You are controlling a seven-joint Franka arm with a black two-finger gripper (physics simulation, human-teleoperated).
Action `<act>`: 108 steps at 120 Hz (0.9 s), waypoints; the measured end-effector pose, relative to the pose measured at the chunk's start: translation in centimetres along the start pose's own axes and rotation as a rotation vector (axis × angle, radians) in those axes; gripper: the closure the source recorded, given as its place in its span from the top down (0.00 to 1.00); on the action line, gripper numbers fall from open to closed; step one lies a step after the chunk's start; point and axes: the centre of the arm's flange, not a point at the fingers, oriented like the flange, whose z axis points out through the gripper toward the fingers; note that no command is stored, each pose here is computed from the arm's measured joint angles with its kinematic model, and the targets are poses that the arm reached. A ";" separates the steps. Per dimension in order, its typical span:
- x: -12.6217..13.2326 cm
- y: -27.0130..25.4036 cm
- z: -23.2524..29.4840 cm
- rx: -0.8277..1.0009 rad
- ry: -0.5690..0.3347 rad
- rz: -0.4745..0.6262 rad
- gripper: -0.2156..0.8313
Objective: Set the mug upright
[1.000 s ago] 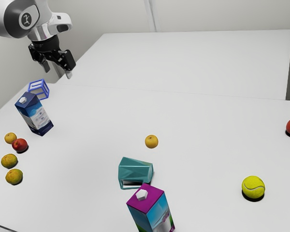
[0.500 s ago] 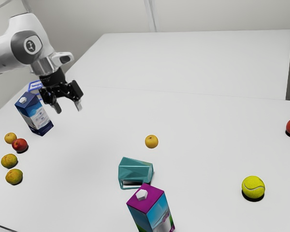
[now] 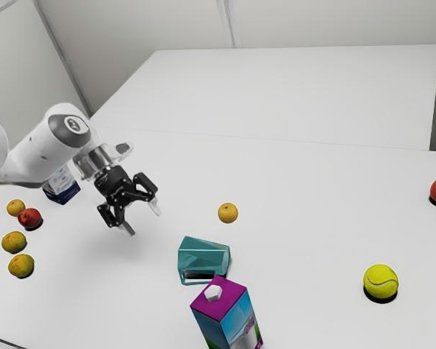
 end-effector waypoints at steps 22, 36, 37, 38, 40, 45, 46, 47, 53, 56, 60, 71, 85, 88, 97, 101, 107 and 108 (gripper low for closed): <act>1.4 0.0 3.5 -0.036 -0.061 -0.024 0.79; 1.4 0.1 5.9 -0.068 -0.095 -0.041 0.79; 1.4 0.1 6.1 -0.071 -0.098 -0.043 0.79; 1.4 0.2 6.2 -0.074 -0.100 -0.044 0.79; 1.5 0.2 6.5 -0.079 -0.104 -0.046 0.79; 1.6 0.4 7.1 -0.092 -0.112 -0.051 0.79; 1.6 0.5 7.2 -0.095 -0.113 -0.051 0.79; 1.6 0.5 7.3 -0.097 -0.114 -0.051 0.79; 1.7 1.1 7.9 -0.113 -0.119 -0.051 0.79; 1.8 1.3 8.2 -0.120 -0.121 -0.052 0.79; 1.9 1.4 8.6 -0.132 -0.124 -0.057 0.79; 2.3 1.6 9.2 -0.158 -0.124 -0.068 0.79; 2.8 1.8 10.0 -0.189 -0.128 -0.084 0.79; 2.9 1.8 10.2 -0.194 -0.129 -0.087 0.79; 3.2 1.9 10.6 -0.210 -0.130 -0.096 0.79; 3.3 2.0 10.8 -0.217 -0.129 -0.099 0.79; 3.5 2.1 10.9 -0.224 -0.127 -0.102 0.79; 3.5 2.2 10.9 -0.225 -0.127 -0.102 0.79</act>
